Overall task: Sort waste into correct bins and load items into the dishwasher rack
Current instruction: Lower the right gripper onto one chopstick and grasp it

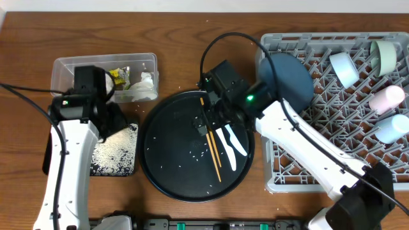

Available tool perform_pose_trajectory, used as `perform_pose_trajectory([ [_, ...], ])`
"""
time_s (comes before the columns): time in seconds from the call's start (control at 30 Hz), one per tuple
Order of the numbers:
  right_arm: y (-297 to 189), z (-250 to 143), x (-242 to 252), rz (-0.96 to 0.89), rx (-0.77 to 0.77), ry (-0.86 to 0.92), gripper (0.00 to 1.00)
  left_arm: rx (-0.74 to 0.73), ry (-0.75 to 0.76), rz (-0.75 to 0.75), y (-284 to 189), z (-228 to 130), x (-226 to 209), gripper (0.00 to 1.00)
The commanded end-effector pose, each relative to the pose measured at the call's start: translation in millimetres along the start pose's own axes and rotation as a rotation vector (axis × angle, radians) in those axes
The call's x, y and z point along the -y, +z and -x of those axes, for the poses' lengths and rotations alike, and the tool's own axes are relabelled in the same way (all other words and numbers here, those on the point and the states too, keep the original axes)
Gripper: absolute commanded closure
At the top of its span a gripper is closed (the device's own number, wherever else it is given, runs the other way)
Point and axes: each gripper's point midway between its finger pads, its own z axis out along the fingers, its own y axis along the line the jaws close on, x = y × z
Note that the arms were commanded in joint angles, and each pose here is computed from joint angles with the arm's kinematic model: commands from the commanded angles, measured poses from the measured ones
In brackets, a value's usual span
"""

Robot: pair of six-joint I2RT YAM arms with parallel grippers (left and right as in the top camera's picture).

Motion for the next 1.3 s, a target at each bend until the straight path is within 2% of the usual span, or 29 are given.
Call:
perform_pose_trajectory([
  [0.0, 26.3, -16.8, -12.4, 0.002, -0.086, 0.046, 0.11, -0.024, -0.022, 0.019, 4.1, -5.1, -4.4, 0.31],
  [0.2, 62.6, -40.2, -26.7, -0.026, -0.184, 0.104, 0.29, -0.052, -0.150, 0.049, 6.4, -5.1, -25.7, 0.31],
  [0.3, 76.9, -46.6, -19.9, -0.096, -0.199, 0.159, 0.31, -0.066, -0.223, 0.069, 8.5, -3.1, -44.9, 0.30],
  [0.57, 106.7, -61.5, -2.3, -0.188, -0.256, 0.209, 0.32, -0.095, -0.347, 0.043, 11.7, -1.1, -65.6, 0.27],
  [0.9, 125.5, -67.3, 16.7, -0.282, -0.263, 0.234, 0.32, -0.093, -0.349, 0.042, 11.8, -0.5, -65.7, 0.27],
  [1.27, 126.6, -70.2, 9.7, -0.276, -0.266, 0.216, 0.33, -0.093, -0.349, 0.042, 11.8, -0.5, -65.7, 0.27],
])
